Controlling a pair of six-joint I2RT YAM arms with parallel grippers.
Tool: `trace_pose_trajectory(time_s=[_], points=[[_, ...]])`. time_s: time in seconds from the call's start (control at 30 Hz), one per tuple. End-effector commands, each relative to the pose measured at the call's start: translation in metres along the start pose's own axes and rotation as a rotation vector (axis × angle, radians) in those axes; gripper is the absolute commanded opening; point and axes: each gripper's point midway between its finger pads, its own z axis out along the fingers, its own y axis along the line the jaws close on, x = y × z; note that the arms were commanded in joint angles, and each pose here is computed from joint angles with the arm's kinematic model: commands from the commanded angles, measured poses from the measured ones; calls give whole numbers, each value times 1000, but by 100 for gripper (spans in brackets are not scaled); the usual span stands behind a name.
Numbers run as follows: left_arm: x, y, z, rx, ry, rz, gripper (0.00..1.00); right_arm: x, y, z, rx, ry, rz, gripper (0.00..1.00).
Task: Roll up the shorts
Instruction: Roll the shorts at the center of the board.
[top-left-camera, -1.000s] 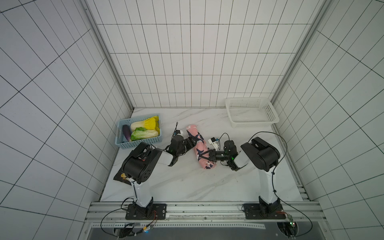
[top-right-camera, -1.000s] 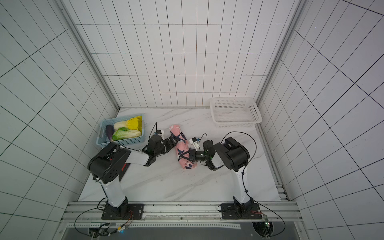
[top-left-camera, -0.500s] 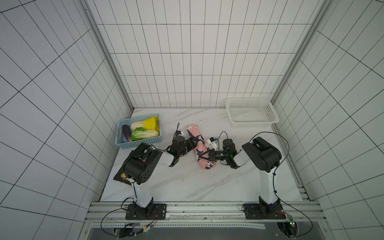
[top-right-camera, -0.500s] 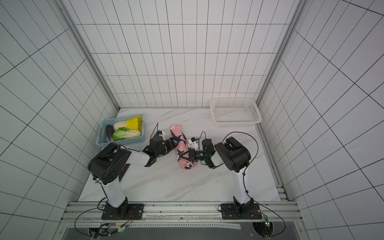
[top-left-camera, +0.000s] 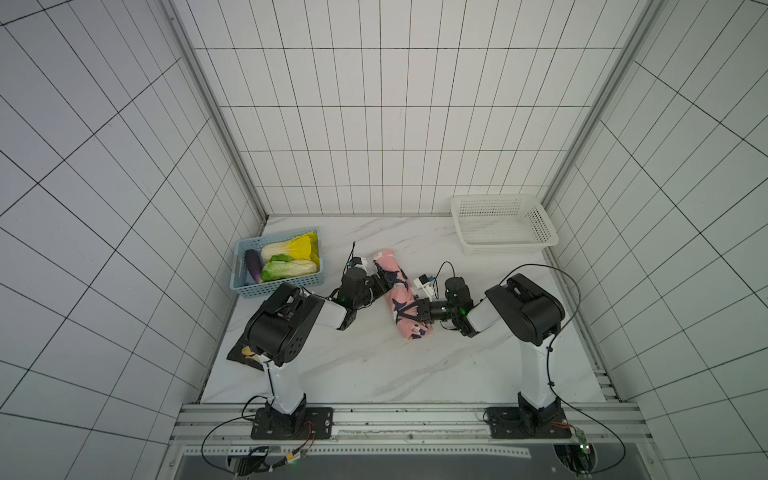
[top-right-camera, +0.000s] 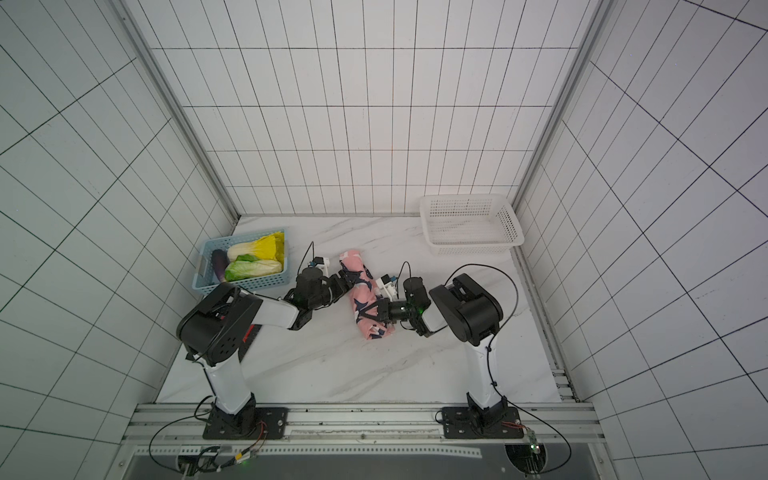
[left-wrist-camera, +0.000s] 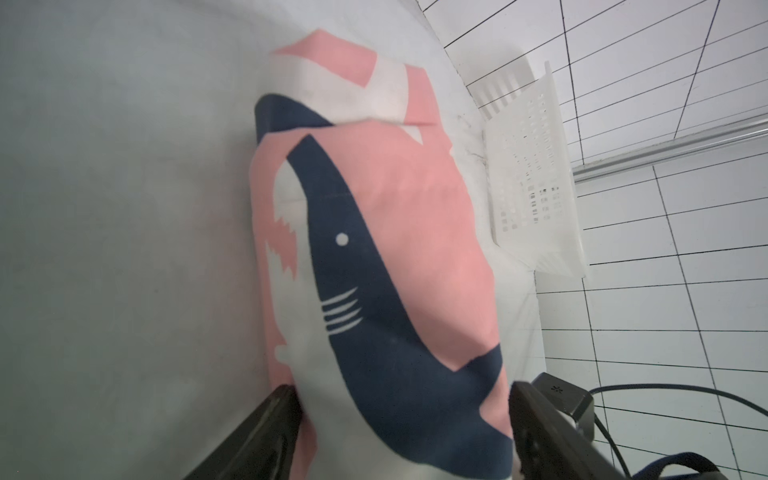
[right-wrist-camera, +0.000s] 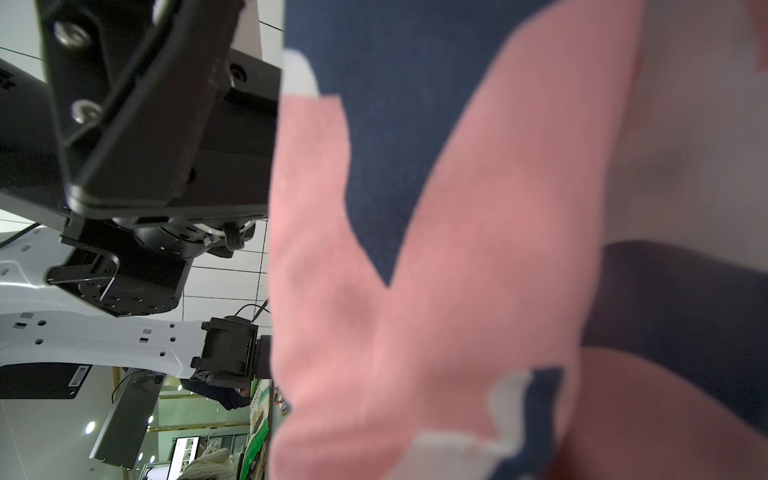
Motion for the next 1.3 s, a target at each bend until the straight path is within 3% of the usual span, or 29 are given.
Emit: trace_pose_trajectory(time_s=[0.0,0.23,0.33,0.4,0.53,0.83,1.03,1.27], points=[[12,12,14,-91,66,54,82,23,-39,-3,117,45,100,16],[26,48,25,-387,108,159,72,24,-40,-3,118,50,98,17],[34,52,32,-500,134,248,55,24,-39,-4,126,50,97,21],[38,50,34,-522,134,281,48,25,-40,-7,148,49,98,29],[41,60,30,-545,135,277,32,26,-28,-24,228,34,49,53],[40,52,15,-484,109,278,32,-13,7,-98,448,-83,-28,72],[45,53,11,-436,130,260,32,-59,4,-87,456,-75,-2,73],[48,51,2,-383,138,242,33,-91,-28,-61,457,-46,59,74]])
